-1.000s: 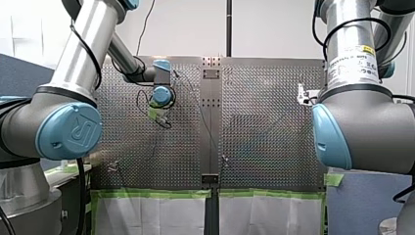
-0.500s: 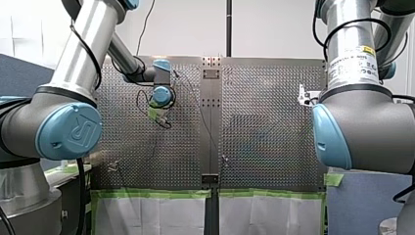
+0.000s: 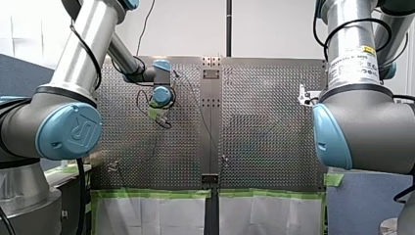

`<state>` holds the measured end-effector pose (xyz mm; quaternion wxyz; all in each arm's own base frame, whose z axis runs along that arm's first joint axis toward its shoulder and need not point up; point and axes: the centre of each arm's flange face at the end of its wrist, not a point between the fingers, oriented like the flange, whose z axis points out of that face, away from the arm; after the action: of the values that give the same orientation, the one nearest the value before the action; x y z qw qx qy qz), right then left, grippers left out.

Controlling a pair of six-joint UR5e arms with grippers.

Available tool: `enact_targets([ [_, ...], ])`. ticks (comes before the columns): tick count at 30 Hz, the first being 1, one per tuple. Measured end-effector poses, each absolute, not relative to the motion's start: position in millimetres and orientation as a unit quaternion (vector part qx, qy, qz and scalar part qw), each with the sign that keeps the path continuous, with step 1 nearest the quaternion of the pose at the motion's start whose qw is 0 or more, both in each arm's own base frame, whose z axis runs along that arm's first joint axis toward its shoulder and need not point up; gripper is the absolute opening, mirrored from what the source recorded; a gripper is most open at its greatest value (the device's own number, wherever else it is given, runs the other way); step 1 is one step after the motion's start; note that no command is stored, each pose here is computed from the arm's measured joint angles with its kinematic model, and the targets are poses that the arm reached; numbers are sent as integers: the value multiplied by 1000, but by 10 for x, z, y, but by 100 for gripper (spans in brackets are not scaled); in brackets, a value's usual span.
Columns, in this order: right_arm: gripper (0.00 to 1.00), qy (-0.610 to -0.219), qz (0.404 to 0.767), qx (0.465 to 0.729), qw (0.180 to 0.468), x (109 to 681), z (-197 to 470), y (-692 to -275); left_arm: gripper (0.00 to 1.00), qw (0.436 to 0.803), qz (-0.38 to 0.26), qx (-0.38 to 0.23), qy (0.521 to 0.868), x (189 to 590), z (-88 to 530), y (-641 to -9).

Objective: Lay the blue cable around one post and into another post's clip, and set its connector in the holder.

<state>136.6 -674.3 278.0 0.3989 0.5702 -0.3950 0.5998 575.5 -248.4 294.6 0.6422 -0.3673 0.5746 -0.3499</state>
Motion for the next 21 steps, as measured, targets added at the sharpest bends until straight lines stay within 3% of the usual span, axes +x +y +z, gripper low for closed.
enact_targets([
  [21,0,-395,601,572,396,1356,2740,-6759,100,642,-350,-367,575,5756,2946,-2485],
])
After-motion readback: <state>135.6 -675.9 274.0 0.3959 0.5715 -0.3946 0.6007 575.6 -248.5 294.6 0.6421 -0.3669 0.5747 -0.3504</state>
